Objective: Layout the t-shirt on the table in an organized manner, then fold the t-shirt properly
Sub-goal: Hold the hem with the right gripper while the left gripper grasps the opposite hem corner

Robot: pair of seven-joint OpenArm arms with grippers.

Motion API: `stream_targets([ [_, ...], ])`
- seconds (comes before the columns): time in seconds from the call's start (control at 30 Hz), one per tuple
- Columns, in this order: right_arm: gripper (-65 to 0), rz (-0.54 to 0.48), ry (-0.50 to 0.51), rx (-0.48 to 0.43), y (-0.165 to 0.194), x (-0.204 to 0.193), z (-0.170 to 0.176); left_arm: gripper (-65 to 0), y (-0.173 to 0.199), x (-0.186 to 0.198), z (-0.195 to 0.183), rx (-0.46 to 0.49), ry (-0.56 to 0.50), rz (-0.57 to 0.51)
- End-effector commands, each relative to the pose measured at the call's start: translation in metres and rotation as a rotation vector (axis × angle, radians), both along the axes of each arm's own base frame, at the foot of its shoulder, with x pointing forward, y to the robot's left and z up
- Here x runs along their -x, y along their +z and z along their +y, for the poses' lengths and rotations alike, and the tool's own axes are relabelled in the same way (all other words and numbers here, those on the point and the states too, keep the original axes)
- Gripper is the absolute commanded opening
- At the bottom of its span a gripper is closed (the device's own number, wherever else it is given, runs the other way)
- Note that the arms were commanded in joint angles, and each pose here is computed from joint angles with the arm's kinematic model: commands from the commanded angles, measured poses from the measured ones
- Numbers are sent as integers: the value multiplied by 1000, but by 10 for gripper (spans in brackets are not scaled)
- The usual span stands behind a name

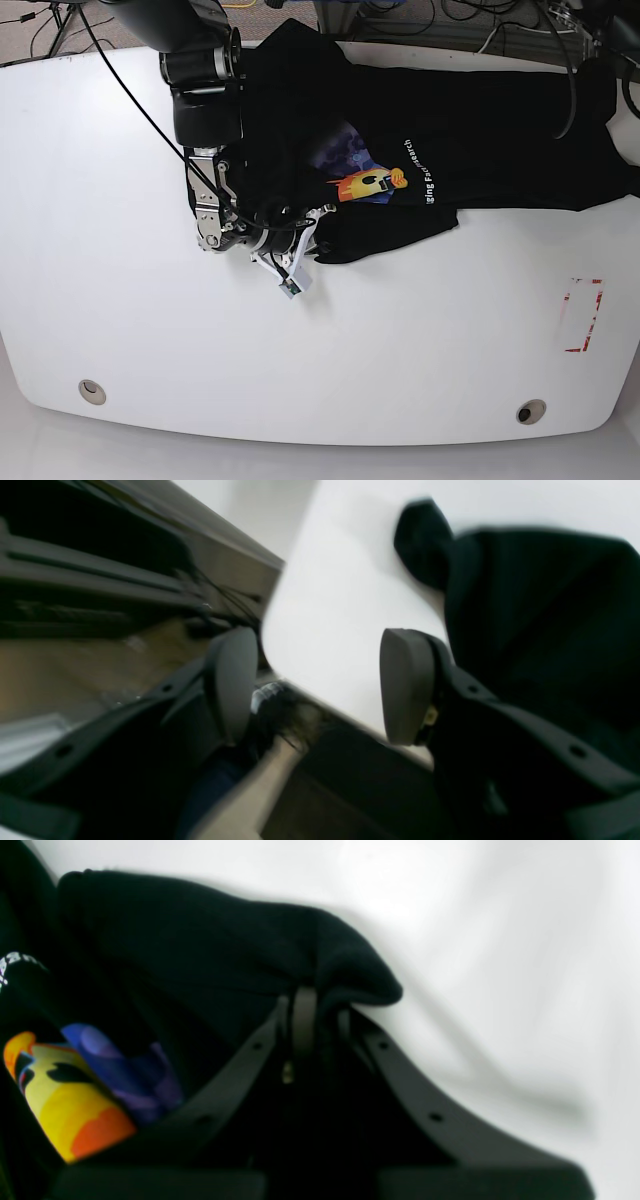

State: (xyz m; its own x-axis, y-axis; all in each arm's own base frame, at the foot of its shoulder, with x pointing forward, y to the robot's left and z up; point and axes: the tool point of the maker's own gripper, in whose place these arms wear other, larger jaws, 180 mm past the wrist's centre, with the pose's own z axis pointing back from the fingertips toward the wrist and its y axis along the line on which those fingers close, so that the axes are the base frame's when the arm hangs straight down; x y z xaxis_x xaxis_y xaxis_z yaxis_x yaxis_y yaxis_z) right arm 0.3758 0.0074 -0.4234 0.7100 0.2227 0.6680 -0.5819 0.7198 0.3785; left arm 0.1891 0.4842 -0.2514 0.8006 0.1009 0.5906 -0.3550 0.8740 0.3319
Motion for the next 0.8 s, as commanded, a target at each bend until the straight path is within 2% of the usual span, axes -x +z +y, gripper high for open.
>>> stream_targets([
  [0.0, -650, -18, 7, 18, 7, -7, -1, -281, 3, -15, 5, -40, -25, -1],
  [0.17, -650, -18, 7, 18, 7, -7, -1, -281, -10, -46, 8, -53, -62, 2],
  [0.27, -650, -17, 7, 18, 6, -6, -1, -281, -30, -56, 10, 0, -57, 16],
  [0.47, -650, -17, 7, 14, 7, -6, 0, -281, -74, -75, 4, 166, -55, -8],
  [0.77, -650, -15, 7, 12, 6, -6, 0, -282, -106, -82, 2, 270, -56, -42],
])
